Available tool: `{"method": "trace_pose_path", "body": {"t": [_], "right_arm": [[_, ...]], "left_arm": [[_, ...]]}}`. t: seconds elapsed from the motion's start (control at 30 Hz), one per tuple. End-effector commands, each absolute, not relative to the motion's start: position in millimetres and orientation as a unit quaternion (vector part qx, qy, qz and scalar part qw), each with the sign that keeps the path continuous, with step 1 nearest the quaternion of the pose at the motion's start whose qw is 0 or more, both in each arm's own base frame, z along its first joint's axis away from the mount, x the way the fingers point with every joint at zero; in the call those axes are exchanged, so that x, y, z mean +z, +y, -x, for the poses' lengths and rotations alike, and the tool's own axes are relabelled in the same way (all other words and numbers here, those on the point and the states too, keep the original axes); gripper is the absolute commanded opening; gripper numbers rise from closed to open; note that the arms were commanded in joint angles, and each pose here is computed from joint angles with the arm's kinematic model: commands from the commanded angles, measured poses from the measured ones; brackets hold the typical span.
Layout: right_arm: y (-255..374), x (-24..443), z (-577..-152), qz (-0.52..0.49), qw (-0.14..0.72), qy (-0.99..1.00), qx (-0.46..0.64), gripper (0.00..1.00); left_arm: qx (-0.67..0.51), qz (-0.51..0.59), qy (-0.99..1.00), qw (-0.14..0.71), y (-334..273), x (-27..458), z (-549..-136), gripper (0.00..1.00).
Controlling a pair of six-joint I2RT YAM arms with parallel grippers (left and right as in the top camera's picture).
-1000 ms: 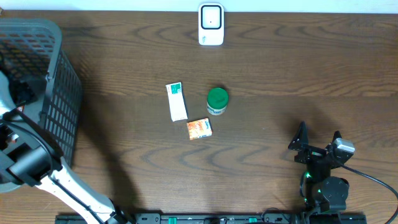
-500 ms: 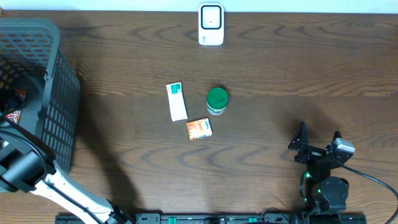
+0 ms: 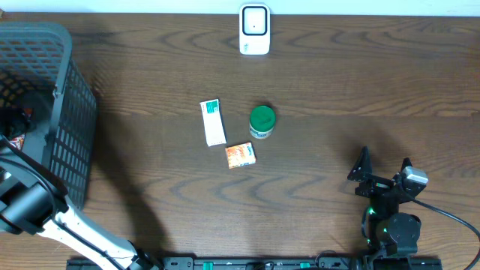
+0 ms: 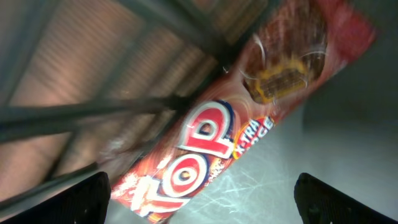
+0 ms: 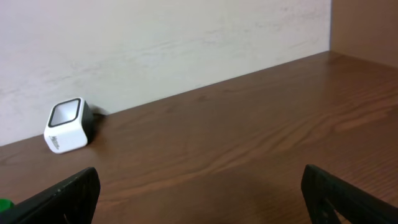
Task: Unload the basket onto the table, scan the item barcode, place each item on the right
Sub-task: 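Reach the left gripper into the basket and grasp the red Top bar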
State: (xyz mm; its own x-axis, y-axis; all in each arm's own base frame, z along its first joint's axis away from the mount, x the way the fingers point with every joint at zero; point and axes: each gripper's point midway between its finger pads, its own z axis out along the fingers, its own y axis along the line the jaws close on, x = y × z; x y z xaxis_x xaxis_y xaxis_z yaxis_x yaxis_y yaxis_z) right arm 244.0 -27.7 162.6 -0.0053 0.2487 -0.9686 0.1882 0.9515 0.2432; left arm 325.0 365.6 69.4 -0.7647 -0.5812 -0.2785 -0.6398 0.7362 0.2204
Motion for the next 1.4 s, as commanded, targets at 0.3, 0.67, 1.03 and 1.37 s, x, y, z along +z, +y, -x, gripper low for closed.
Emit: {"method": "trace_pose_path", "body": {"t": [0.3, 0.67, 1.03, 1.37], "right_arm": [[-25.8, 162.2, -244.1, -0.147, 0.688, 0.71, 0.02, 0.99], [-25.8, 162.2, -244.1, -0.147, 0.688, 0.71, 0.02, 0.99], [-25.8, 162.1, -244.1, -0.147, 0.688, 0.71, 0.02, 0.99], [-25.8, 162.1, -244.1, -0.147, 0.688, 0.71, 0.02, 0.99]], "left_arm": [[0.138, 0.303, 0.939, 0.08, 360.2, 22.5, -316.9, 0.95], [0.111, 0.303, 0.946, 0.033, 347.3, -25.1, -304.2, 0.64], [0.11, 0.345, 0.931, 0.04, 344.0, -17.2, -306.1, 0.1], [0.069, 0.363, 0.889, 0.271, 320.8, 163.1, -355.7, 0.07]]}}
